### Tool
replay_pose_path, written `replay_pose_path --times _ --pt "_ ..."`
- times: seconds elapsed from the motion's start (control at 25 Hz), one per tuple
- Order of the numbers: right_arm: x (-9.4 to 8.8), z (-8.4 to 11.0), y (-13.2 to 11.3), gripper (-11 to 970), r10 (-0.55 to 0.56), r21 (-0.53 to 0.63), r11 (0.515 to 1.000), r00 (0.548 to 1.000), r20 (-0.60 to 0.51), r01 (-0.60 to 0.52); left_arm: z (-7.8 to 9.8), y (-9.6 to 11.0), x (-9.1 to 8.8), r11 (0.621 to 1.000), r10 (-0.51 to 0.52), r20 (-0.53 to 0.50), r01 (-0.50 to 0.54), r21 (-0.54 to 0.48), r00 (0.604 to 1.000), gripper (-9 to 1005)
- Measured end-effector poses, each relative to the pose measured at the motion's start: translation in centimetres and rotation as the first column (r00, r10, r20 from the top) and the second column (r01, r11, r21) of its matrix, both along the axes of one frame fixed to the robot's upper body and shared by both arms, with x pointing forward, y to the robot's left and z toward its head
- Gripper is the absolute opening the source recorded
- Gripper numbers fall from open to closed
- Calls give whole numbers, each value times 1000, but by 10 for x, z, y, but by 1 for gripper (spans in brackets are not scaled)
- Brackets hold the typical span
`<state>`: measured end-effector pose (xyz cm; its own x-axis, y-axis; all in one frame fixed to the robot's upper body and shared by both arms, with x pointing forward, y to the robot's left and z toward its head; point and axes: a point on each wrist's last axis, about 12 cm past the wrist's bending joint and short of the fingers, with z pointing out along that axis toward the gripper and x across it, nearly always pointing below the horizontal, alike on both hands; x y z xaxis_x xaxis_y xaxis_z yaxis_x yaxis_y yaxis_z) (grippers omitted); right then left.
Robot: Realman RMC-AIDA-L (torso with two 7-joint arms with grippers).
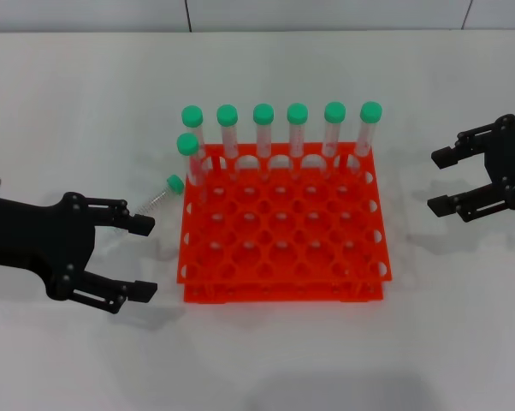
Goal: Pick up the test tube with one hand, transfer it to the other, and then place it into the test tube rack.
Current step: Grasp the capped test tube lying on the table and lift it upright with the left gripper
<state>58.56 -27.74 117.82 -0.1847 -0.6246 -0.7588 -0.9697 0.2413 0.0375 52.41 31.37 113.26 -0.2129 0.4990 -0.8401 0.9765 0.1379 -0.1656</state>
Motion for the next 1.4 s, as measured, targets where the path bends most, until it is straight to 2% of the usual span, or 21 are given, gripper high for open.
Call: replay_pose_path --times 0.72,0.92,1.08,1.32,1.4 --pt "-4 -10 8 718 19 4 1000 1000 -3 -19 4 4 3 999 38 24 -37 -23 999 838" --pt "-4 -13 7 717 9 3 1000 1000 -3 -9 14 5 11 995 89 -6 -89 -35 996 828" --pt "-2 -15 7 717 -6 -12 1000 1000 10 6 34 6 19 986 166 -83 -165 19 983 820" --pt "0 -17 9 716 -11 -32 999 1000 25 12 67 -6 28 947 282 -179 -243 211 943 809" --pt "2 -16 10 716 -11 -32 999 1000 28 12 72 -11 32 927 319 -208 -258 273 925 805"
